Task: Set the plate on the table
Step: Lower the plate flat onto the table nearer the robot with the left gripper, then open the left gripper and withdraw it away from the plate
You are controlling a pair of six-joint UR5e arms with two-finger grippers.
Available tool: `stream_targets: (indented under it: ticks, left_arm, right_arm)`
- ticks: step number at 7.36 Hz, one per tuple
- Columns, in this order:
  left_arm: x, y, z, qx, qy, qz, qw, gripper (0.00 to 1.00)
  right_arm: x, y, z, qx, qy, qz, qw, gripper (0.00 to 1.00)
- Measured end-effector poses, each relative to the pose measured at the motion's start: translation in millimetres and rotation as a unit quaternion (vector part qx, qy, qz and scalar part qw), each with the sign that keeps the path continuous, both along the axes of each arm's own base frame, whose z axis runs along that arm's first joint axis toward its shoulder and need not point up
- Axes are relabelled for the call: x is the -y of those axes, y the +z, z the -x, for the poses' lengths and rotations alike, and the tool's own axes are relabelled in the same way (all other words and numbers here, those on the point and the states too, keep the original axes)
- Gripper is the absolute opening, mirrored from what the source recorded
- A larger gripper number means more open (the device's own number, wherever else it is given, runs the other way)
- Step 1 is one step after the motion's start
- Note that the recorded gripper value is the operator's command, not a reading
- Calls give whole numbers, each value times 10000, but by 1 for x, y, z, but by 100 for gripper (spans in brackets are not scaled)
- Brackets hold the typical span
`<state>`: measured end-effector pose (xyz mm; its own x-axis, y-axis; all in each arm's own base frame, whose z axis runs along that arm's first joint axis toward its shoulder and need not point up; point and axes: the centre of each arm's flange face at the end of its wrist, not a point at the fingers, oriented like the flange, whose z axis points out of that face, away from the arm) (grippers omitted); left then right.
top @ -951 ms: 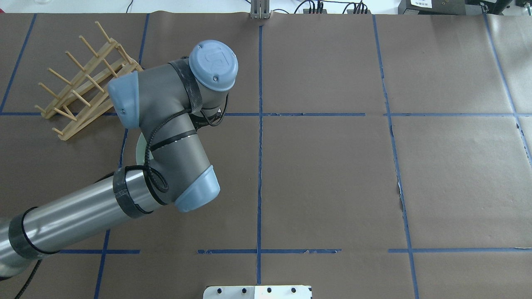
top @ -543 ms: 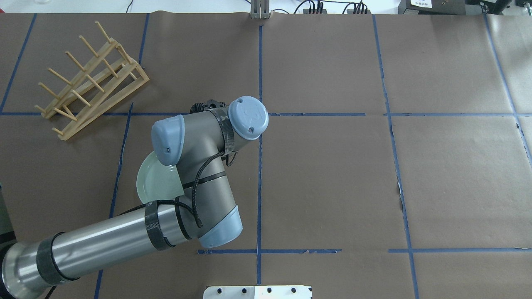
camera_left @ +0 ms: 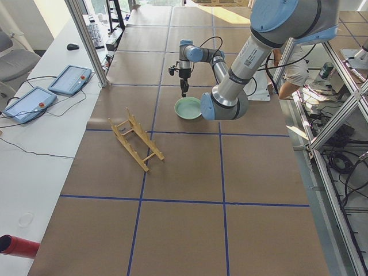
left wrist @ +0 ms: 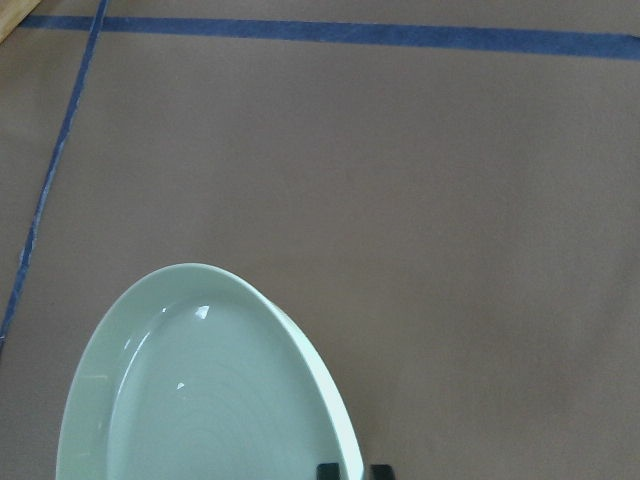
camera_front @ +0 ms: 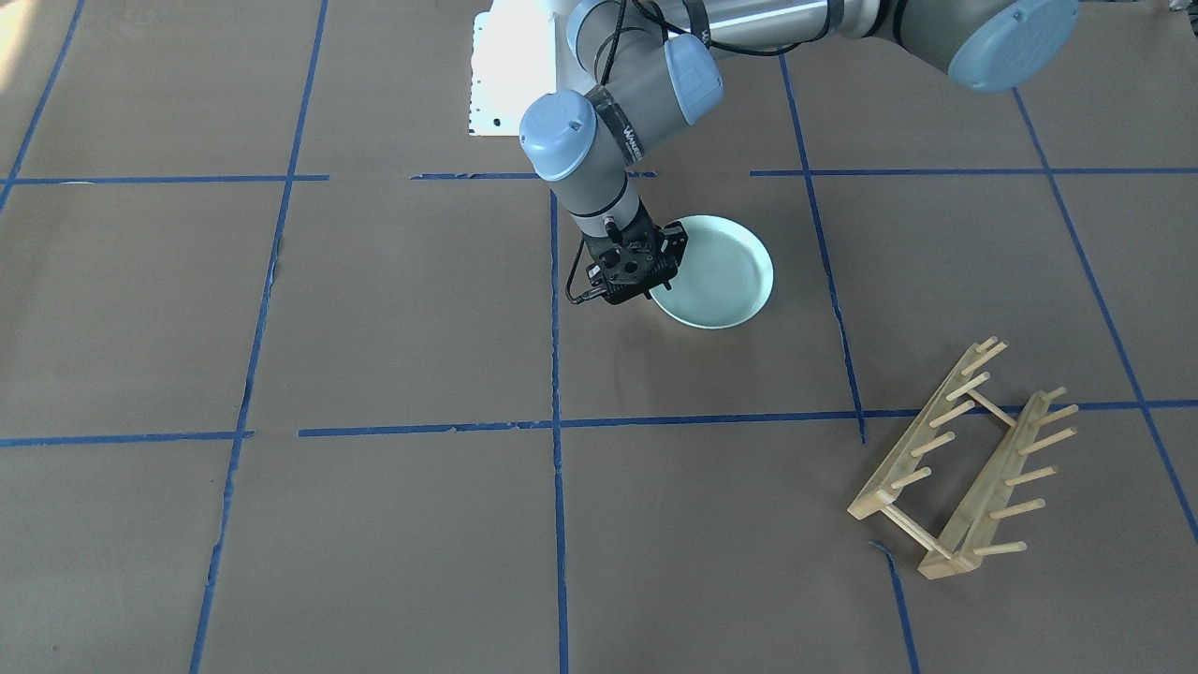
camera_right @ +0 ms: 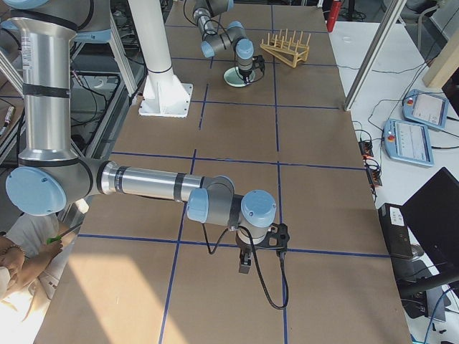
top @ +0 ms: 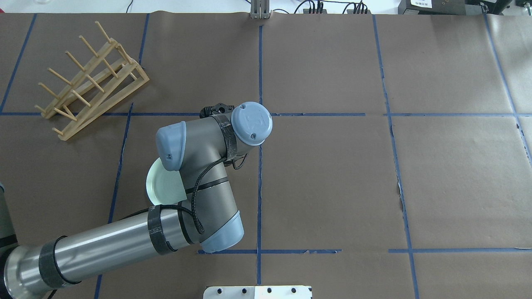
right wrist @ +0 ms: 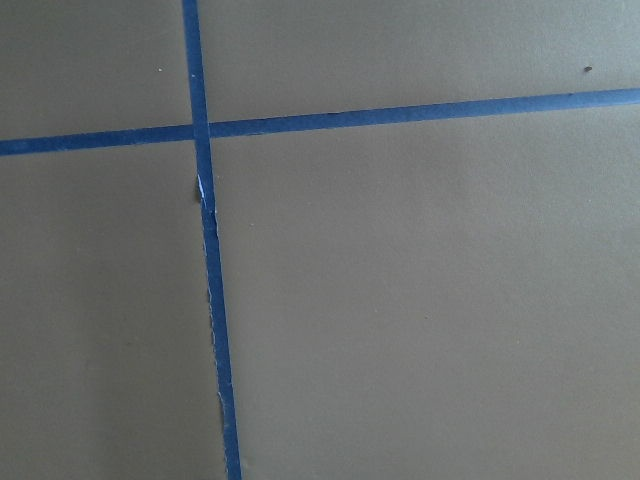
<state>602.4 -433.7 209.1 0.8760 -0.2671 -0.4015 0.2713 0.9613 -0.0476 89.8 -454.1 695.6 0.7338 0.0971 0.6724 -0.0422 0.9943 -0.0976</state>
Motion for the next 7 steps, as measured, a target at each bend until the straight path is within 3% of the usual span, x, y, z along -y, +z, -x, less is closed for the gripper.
stream_targets:
  ticks: [2,4,5,7]
  left_arm:
    - [5,-26,25,-430,-109,-213,9988,100]
    - [25,-47,107,-1080,-201,-731,9913,100]
    - [44,-46,159,-1364,-24,-1038,9852,100]
    - [94,-21,280,-1596,728,-1502,9730,100]
  right_arm:
    - [0,0,0,0,0,0,10000,100]
    - [0,0,0,0,0,0,10000,100]
    - [0,0,0,0,0,0,10000,100]
    - [0,0,0,0,0,0,10000,100]
